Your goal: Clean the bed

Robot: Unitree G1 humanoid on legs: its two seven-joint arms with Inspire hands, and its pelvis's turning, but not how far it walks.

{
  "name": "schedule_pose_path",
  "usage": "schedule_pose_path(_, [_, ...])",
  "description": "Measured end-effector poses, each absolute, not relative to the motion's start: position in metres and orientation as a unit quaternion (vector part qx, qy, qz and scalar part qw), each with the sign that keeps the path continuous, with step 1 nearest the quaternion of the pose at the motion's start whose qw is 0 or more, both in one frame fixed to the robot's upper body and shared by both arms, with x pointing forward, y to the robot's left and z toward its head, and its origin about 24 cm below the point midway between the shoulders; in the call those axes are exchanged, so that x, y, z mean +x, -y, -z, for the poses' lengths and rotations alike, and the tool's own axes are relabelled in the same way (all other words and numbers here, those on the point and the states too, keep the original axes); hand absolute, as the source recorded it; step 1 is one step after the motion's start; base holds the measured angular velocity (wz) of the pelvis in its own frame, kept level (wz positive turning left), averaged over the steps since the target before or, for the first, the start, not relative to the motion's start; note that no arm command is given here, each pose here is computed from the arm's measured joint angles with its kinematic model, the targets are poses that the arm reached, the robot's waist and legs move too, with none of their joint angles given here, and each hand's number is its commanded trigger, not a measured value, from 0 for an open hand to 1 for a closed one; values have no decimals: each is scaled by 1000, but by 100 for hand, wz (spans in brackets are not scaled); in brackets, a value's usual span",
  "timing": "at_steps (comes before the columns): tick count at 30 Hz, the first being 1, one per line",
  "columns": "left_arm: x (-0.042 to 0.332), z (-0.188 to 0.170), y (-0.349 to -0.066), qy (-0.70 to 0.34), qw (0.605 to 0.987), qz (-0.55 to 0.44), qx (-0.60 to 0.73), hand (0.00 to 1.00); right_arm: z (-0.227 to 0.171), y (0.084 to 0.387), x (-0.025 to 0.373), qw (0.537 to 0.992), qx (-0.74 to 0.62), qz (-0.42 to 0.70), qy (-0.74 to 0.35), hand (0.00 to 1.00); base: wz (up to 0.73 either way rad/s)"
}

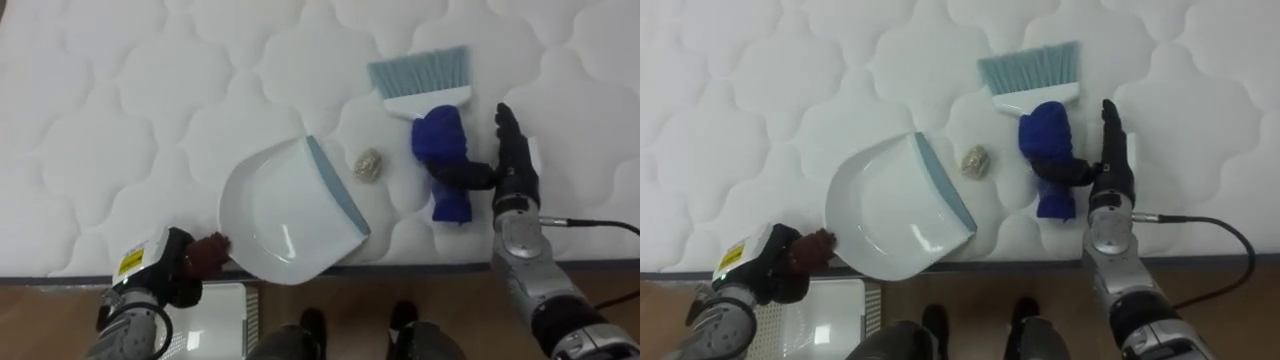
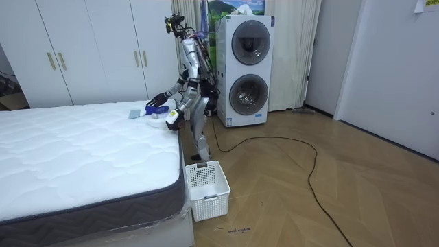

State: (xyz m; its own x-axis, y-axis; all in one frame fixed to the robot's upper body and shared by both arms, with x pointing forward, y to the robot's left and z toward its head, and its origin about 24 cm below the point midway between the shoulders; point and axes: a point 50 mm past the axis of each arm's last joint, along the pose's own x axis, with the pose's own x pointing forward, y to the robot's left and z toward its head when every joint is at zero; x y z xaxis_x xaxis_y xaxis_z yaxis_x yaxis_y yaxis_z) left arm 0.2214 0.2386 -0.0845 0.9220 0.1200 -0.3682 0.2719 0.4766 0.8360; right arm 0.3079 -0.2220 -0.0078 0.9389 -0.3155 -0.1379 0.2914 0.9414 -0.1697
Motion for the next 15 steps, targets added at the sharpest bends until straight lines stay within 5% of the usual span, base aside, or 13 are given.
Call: schedule_pose_path(15, [217, 91, -236, -216, 823, 41, 523, 100, 15, 217, 309, 981, -35, 157, -113, 0, 1])
